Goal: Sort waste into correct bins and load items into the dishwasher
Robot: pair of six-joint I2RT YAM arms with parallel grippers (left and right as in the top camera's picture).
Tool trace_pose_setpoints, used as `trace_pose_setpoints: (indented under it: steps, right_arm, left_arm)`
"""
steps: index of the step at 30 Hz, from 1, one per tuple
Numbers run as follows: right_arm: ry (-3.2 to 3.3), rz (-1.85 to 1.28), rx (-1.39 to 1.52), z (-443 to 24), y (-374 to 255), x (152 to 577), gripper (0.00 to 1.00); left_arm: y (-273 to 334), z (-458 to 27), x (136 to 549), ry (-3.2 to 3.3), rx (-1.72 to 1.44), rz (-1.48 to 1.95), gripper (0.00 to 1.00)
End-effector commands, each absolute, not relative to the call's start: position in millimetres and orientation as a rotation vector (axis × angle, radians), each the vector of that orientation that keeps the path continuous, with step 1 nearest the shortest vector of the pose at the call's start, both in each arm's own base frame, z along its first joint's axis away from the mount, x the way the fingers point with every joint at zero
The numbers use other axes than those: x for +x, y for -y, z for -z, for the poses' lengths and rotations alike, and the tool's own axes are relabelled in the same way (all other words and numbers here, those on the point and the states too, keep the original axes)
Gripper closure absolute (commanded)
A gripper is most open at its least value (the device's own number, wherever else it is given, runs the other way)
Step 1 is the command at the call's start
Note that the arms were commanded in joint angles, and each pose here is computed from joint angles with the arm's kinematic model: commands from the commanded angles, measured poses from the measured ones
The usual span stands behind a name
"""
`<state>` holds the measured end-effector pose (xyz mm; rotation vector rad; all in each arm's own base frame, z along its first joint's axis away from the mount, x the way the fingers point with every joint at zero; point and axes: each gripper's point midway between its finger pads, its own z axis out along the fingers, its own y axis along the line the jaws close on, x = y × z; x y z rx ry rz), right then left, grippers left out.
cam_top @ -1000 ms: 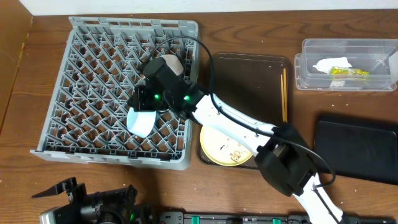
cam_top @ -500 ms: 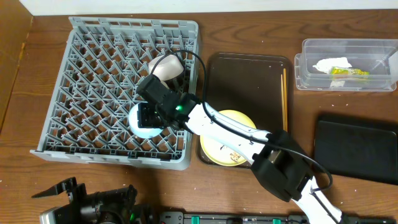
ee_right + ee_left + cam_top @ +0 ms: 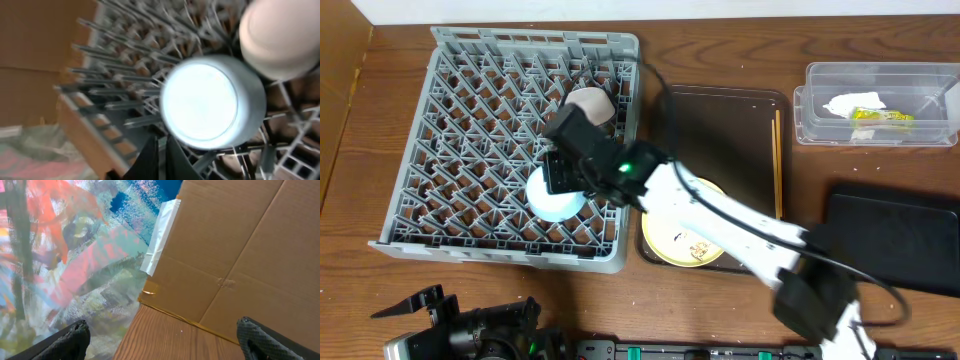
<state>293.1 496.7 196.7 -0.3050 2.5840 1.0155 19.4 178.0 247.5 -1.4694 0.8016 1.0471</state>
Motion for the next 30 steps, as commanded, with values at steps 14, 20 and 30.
trace_pose_setpoints:
  steps: [14, 20, 30]
  right_arm:
    - [-2.181, -0.768, -0.094, -259.7, -408.5, 445.6, 0.85]
    - [-2.041, -0.782, -0.196, -220.4, -445.9, 483.2, 0.88]
    - [-2.081, -0.757, -0.3, -158.3, -462.0, 490.1, 0.94]
  left_arm:
    - [-176.1, -247.1, 9.3, -0.774, -1.528, -1.049, 0.05]
    - [-176.1, -247.2, 9.4, -0.774, -1.527, -1.049, 0.05]
    - [-176.1, -247.2, 9.4, -0.774, -1.527, -1.048, 0.05]
